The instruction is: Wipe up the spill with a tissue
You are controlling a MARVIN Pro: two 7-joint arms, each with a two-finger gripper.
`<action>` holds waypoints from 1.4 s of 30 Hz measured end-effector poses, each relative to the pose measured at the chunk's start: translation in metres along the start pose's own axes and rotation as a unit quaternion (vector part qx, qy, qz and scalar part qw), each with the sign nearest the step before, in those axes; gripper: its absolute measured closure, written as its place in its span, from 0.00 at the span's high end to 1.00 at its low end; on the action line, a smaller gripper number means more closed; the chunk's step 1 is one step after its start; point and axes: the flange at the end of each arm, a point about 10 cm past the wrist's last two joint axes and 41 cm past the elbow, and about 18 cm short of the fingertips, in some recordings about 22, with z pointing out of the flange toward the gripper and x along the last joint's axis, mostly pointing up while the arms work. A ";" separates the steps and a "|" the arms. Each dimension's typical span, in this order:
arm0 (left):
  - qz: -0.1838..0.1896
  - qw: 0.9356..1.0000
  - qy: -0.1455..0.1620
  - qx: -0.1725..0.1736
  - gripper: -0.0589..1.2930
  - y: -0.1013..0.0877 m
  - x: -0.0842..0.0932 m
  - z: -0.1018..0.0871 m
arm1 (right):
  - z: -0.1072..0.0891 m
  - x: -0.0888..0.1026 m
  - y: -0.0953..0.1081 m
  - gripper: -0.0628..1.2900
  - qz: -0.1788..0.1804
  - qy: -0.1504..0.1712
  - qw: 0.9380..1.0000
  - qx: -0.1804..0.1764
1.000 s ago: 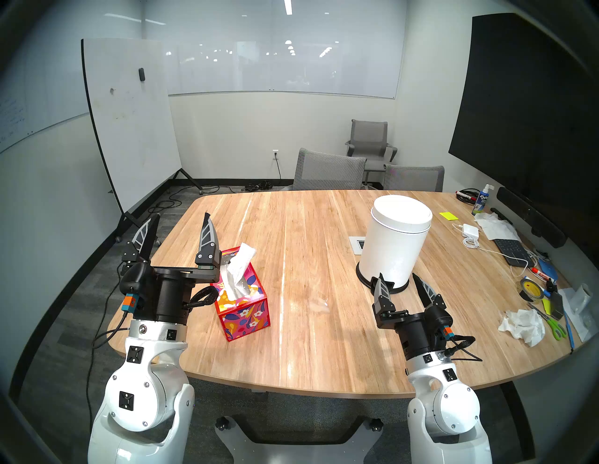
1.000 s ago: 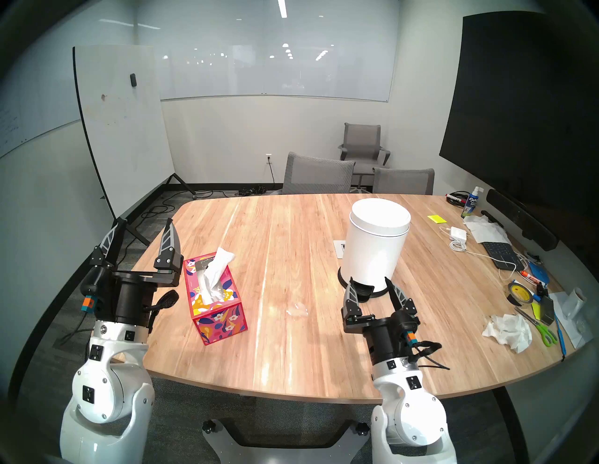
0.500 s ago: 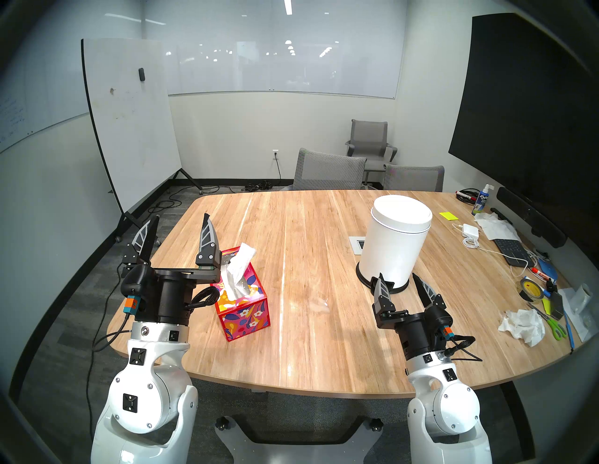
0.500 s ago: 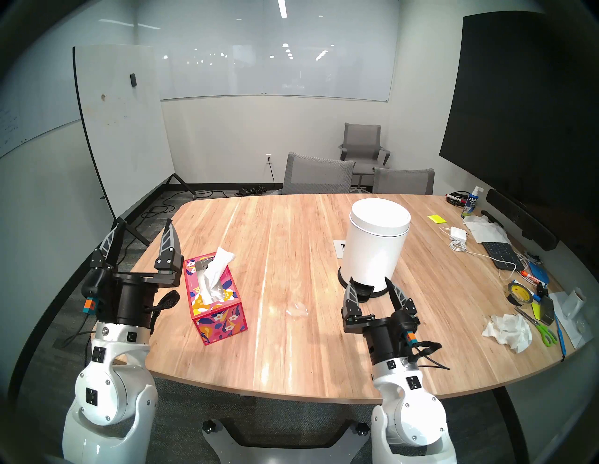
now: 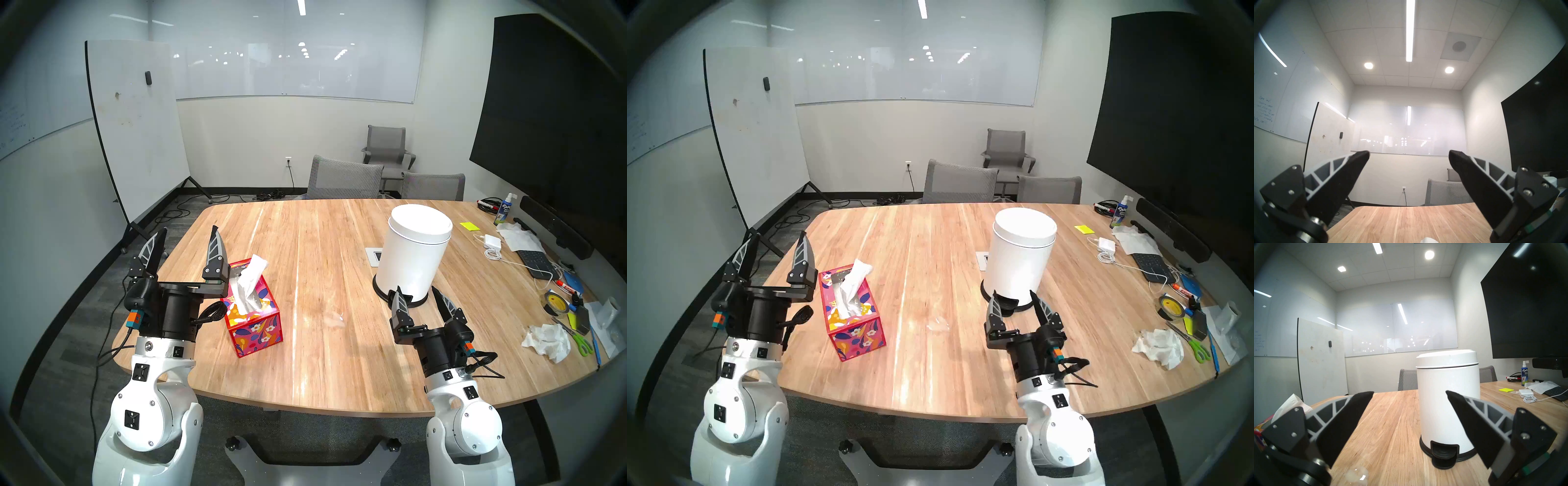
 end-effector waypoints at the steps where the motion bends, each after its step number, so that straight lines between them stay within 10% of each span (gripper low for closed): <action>1: -0.001 1.000 -0.006 -0.002 0.98 -0.001 0.000 0.001 | 0.000 0.000 0.000 0.95 0.000 0.000 1.000 0.000; 42: -0.025 0.986 -0.160 -0.033 0.98 -0.016 0.005 0.024 | 0.000 0.000 0.000 0.95 0.000 0.000 1.000 0.000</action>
